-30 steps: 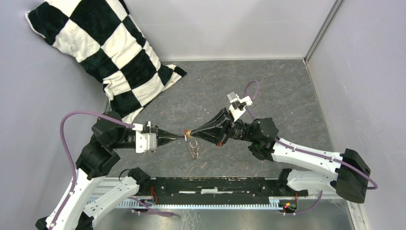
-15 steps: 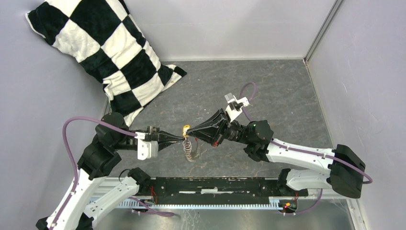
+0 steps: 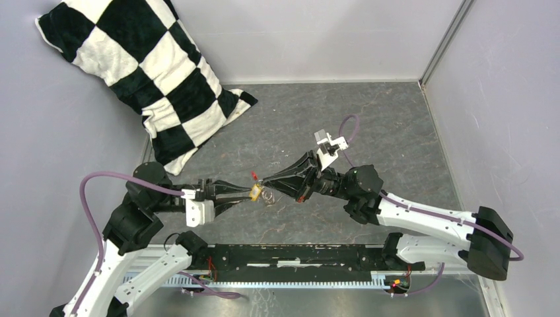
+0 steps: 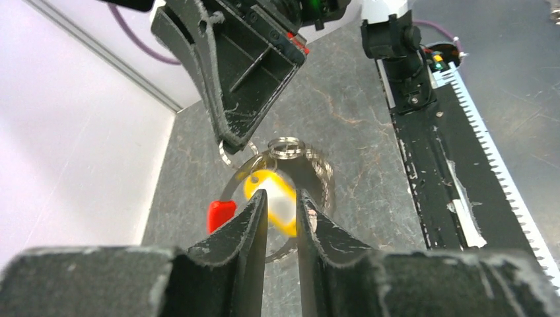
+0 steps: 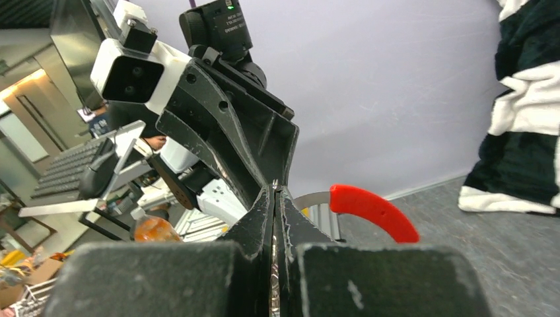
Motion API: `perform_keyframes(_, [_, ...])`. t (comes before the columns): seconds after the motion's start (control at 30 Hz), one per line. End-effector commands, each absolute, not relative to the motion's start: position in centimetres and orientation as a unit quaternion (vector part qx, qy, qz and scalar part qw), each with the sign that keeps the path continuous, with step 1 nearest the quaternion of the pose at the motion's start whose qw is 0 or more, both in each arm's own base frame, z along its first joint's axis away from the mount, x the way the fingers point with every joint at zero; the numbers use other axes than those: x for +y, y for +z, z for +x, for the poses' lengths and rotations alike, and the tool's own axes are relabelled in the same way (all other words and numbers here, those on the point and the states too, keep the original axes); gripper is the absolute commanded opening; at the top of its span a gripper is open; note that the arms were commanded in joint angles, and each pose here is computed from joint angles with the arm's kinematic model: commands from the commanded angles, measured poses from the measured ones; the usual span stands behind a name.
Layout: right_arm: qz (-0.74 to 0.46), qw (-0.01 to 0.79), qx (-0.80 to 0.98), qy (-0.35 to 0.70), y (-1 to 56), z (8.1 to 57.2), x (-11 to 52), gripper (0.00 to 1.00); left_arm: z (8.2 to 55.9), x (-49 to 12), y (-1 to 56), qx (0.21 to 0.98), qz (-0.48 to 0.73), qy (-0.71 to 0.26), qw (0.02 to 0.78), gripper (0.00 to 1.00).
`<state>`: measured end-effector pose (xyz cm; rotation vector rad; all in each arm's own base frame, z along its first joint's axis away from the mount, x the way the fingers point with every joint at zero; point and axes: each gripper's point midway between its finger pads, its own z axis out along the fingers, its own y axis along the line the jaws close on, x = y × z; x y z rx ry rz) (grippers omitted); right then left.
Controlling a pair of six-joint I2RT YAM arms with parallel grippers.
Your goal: Put the keys on the keyring
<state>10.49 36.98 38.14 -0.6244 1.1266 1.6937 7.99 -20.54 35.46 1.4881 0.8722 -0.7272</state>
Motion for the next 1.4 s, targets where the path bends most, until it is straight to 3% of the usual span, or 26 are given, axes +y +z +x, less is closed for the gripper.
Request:
perform_keyframes(0.0, [-0.293, 0.509, 0.467, 0.661, 38.3, 10.7, 36.3, 0.01, 9.0, -20.4, 36.3, 0.376, 0.616, -0.293, 0.626, 0.28])
perform_keyframes(0.13, [-0.327, 0.507, 0.493, 0.627, 37.3, 11.2, 36.7, 0.01, 9.4, -20.4, 36.5, 0.385, 0.603, -0.294, 0.634, 0.28])
perform_keyframes(0.2, [-0.335, 0.522, 0.511, 0.595, 36.6, 12.2, 36.4, 0.01, 10.0, -20.5, 36.9, 0.406, 0.584, -0.3, 0.636, 0.34])
perform_keyframes(0.4, [-0.346, 0.551, 0.561, 0.512, 32.8, 15.6, 35.3, 0.01, 12.3, -20.5, 36.4, 0.504, 0.512, -0.321, 0.617, 0.65])
perform_keyframes(0.5, [-0.349, 0.551, 0.582, 0.485, 30.3, 16.9, 35.2, 0.01, 14.1, -20.4, 35.8, 0.566, 0.462, -0.323, 0.602, 0.9])
perform_keyframes(0.57, [-0.346, 0.55, 0.59, 0.48, 28.8, 17.6, 35.2, 0.01, 15.9, -20.1, 35.1, 0.614, 0.416, -0.312, 0.594, 0.99])
perform_keyframes(0.83, [-0.344, 0.557, 0.582, 0.482, 25.1, 21.3, 37.0, 0.01, 22.0, -17.4, 30.0, 0.746, 0.298, -0.2, 0.561, 1.0])
perform_keyframes(1.13, [-0.341, 0.554, 0.606, 0.458, 19.7, 25.7, 35.3, 0.04, 25.8, -13.9, 28.5, 0.77, 0.247, -0.088, 0.582, 1.0])
perform_keyframes(1.37, [-0.352, 0.528, 0.679, 0.368, 11.9, 25.2, 30.0, 0.17, 28.7, -11.3, 26.1, 0.795, 0.221, -0.074, 0.56, 1.0])
